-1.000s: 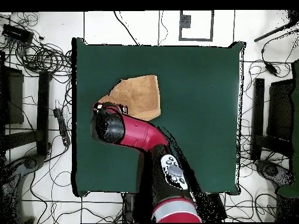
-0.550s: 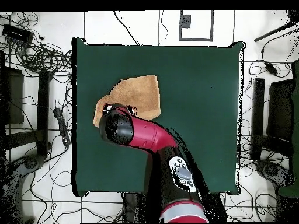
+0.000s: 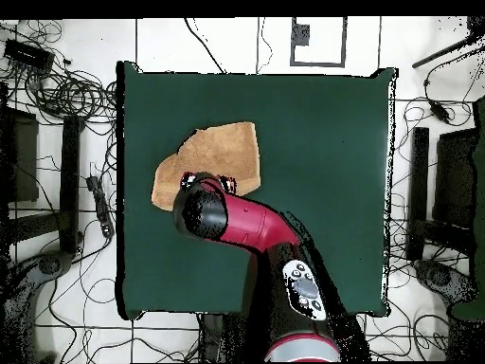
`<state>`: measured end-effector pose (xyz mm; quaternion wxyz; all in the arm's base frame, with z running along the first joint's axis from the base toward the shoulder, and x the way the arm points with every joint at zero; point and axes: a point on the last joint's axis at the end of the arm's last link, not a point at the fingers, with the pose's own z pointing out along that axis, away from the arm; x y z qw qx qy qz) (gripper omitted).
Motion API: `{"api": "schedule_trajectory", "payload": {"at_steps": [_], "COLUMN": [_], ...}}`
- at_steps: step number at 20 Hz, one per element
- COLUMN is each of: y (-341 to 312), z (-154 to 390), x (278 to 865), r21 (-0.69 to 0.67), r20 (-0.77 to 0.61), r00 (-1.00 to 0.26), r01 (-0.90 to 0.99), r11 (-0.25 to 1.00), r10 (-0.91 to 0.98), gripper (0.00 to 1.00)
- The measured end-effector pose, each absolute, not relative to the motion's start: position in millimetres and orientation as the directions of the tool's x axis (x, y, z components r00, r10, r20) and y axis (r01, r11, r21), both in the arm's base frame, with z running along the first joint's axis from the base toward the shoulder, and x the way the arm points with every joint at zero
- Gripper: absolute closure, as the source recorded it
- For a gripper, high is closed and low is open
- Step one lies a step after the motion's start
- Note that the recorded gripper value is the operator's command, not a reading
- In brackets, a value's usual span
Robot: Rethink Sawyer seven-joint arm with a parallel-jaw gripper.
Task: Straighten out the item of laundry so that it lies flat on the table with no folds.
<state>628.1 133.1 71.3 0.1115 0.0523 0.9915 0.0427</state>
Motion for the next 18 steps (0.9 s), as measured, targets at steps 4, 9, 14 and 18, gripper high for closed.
{"api": "schedule_trajectory", "payload": {"at_steps": [4, 9, 14, 18], "y": [124.7, 112.3, 91.0, 75.6], "z": [64.2, 49.9, 42.2, 41.6], "x": [624.7, 617.8, 612.2, 608.8], "r21": [0.087, 0.081, 0.060, 0.039], "r20": [-0.204, -0.177, -0.176, -0.183], "r00": [-0.971, -0.975, -0.971, -0.967], "r01": [0.104, 0.120, 0.151, 0.173], "r11": [0.991, 0.989, 0.987, 0.984], "r10": [0.120, 0.133, 0.160, 0.177], "gripper": [0.00, 0.00, 0.00, 0.00]}}
